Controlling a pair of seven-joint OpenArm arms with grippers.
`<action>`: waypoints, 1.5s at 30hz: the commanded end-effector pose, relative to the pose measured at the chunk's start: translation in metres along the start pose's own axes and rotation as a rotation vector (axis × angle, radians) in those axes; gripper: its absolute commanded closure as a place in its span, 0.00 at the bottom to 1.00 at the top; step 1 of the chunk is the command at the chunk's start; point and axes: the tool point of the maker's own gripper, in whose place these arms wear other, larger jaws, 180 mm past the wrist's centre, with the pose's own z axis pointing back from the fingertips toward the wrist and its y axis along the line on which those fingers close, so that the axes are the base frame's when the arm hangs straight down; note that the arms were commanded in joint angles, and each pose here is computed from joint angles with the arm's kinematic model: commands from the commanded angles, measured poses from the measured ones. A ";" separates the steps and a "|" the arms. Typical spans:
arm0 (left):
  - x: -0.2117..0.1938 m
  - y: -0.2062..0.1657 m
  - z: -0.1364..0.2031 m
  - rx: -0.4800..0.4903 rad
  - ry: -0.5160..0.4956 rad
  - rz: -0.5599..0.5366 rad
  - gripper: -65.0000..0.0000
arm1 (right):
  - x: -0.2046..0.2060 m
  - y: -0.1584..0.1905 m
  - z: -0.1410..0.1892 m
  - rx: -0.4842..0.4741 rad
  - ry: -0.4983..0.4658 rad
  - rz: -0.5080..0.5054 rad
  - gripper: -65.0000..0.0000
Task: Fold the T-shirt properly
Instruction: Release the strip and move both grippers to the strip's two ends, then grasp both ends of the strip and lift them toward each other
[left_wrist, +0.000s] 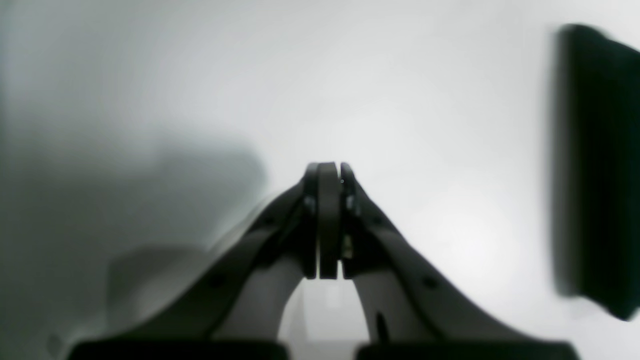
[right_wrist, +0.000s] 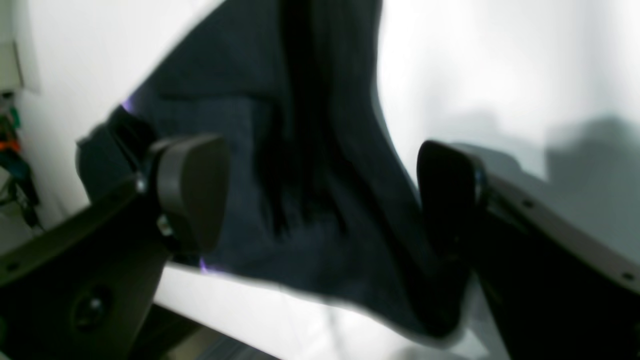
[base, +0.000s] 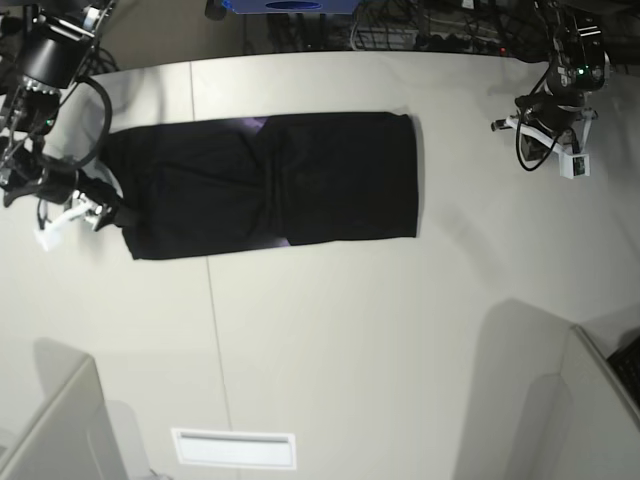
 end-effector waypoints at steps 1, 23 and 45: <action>0.010 -0.001 0.002 -0.009 -0.034 -0.010 1.00 | 0.015 0.001 0.008 0.009 -0.032 0.017 0.16; -0.023 -0.099 -0.042 -0.226 0.063 0.034 1.00 | -0.052 0.007 -0.031 0.023 0.150 0.044 0.17; -0.027 -0.166 -0.057 -0.370 0.103 -0.025 1.00 | -0.050 0.020 -0.049 0.018 0.084 0.006 1.00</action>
